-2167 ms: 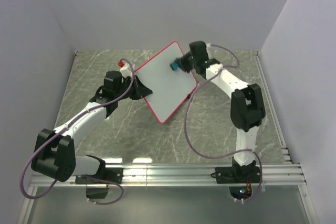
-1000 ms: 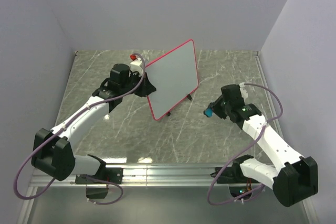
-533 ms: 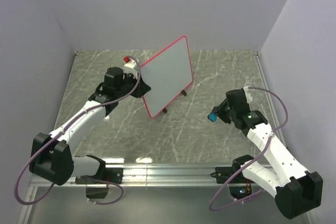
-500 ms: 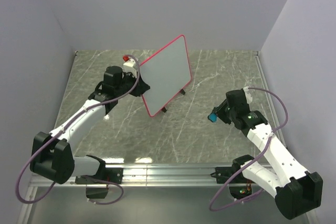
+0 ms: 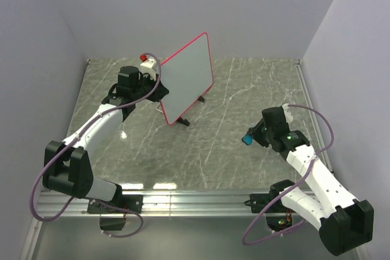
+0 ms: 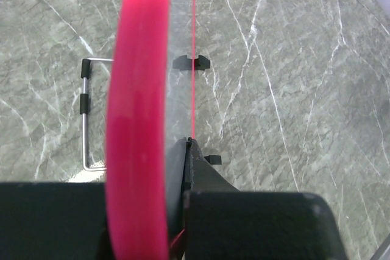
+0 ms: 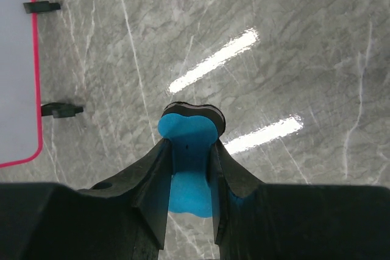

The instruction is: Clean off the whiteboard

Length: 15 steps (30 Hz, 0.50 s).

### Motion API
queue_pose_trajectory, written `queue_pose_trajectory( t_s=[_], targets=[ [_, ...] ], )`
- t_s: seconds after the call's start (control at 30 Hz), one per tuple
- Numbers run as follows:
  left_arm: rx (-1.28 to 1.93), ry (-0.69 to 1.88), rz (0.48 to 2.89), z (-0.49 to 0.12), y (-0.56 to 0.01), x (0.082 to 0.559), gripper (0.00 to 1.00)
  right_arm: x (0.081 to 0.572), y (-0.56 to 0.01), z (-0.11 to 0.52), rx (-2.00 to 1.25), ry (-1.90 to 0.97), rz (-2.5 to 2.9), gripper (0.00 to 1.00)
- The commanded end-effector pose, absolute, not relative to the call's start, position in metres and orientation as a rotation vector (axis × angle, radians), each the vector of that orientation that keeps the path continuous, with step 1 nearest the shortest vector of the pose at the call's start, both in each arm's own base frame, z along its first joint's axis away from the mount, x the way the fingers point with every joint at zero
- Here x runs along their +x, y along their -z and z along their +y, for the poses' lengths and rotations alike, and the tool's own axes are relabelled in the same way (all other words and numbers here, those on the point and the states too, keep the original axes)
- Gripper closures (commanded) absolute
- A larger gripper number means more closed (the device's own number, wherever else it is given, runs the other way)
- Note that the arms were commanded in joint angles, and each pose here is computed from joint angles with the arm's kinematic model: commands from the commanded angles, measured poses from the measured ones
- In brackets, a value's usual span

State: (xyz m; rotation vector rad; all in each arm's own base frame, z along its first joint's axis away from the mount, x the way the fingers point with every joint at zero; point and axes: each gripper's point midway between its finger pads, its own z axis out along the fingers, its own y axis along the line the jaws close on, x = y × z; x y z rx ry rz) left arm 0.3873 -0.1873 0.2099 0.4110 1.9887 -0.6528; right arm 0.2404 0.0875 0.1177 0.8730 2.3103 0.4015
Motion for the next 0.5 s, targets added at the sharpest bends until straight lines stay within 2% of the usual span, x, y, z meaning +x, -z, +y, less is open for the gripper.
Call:
queue_pose_trajectory(
  t_s=[0.0, 0.47],
  targets=[
    [0.381, 0.494, 2.104, -0.156, -0.165, 0.388, 1.00, 0.242, -0.119, 0.078, 0.890, -0.369, 2.273, 1.00],
    [0.151, 0.485, 2.153, -0.135, -0.130, 0.341, 0.99, 0.236, -0.112, 0.071, 0.886, -0.343, 2.285, 1.00]
  ],
)
